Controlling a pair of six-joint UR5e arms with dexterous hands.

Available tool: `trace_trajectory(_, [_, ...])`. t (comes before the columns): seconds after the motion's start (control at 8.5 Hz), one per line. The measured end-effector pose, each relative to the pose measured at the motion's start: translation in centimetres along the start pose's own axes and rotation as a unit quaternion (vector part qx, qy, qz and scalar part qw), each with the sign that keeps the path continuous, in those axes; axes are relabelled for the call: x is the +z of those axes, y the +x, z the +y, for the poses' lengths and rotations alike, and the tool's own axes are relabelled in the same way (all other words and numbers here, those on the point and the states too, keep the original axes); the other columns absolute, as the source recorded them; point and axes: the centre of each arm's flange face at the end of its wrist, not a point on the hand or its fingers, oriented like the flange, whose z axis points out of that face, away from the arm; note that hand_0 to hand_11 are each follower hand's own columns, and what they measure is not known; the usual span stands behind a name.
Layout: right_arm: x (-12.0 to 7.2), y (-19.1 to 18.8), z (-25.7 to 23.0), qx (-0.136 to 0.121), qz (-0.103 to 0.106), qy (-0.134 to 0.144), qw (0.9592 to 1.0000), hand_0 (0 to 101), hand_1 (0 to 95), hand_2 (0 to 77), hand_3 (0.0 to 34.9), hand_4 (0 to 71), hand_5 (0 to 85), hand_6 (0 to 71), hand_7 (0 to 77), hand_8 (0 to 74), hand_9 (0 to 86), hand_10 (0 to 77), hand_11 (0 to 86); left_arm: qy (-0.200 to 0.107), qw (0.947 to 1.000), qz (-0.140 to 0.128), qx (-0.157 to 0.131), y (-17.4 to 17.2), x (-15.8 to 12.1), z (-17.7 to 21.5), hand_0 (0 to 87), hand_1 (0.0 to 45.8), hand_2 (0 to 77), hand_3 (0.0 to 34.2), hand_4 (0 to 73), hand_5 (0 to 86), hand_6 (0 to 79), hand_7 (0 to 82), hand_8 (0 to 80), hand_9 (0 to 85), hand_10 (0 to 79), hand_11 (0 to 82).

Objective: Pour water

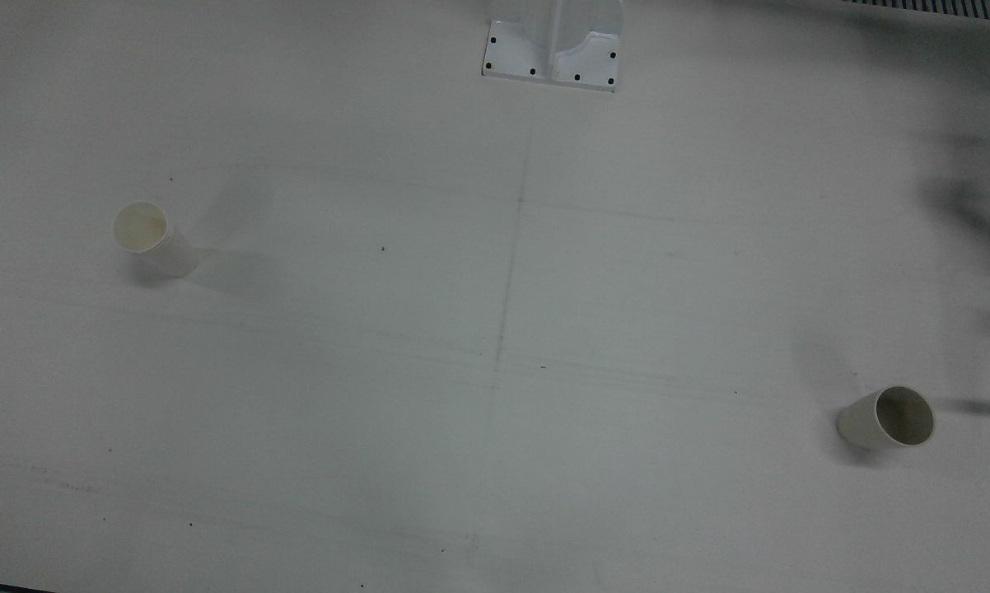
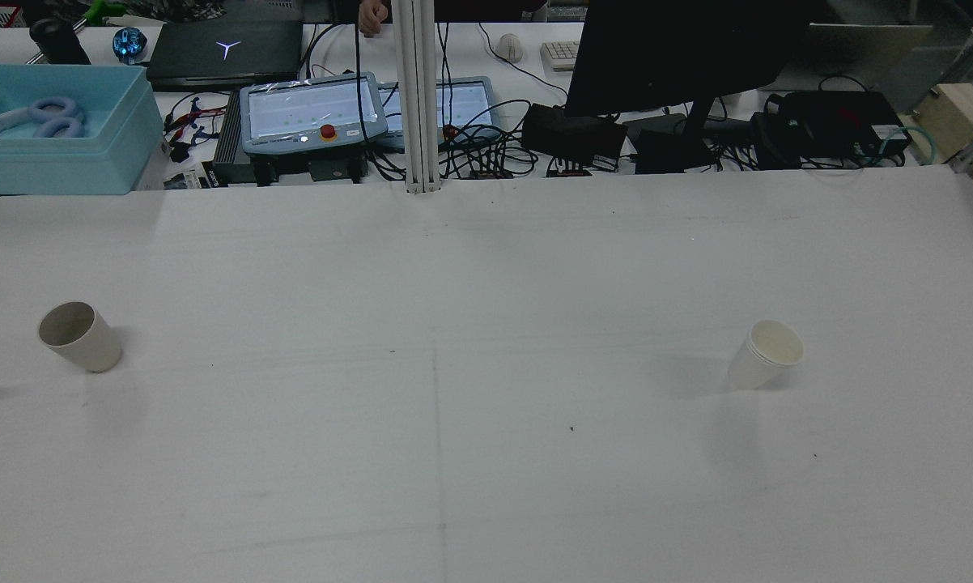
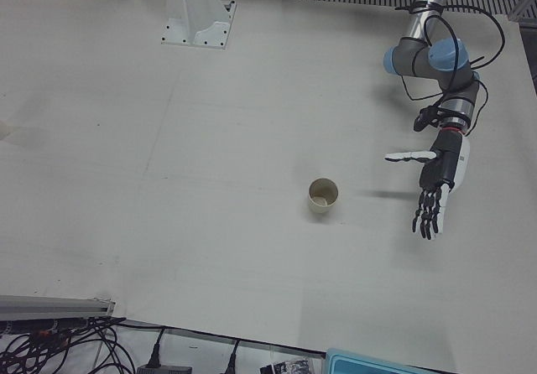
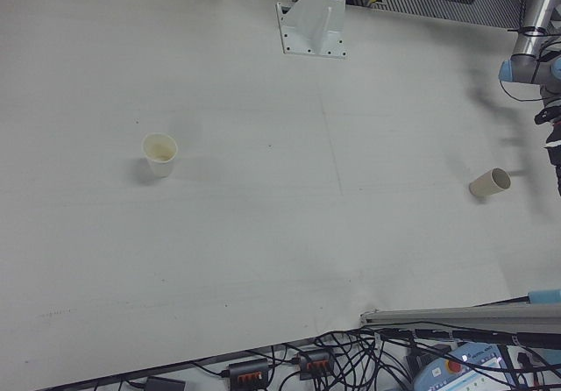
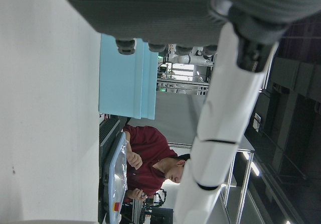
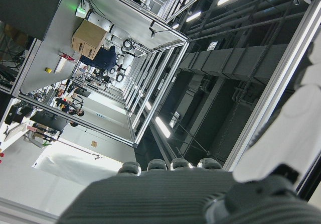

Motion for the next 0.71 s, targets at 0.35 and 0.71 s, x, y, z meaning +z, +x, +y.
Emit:
trace_trajectory(0.35, [0.1, 0.3, 0.0, 0.000, 0.003, 0.001, 1.0000, 38, 8.7, 12.5, 2.5, 0.0, 0.0, 0.5, 0.5, 0.5, 0.0, 0.5, 0.5, -0.003, 1.0000, -0.002, 0.001, -0.1, 0.0, -0.1, 80.1, 33.3, 6.0, 6.0, 2.7, 0.0, 0.0, 0.5, 0.0, 0.0, 1.1, 4.9])
trace_trajectory(0.71, [0.1, 1.3, -0.5, 0.000, 0.013, 0.005, 0.9999, 36, 8.2, 12.5, 3.7, 0.0, 0.0, 0.5, 0.5, 0.5, 0.5, 0.5, 0.5, -0.012, 0.9992, -0.020, 0.032, -1.0, -0.9, -1.0, 73.7, 31.1, 5.5, 14.0, 2.7, 0.0, 0.0, 0.5, 0.0, 0.0, 1.1, 4.9])
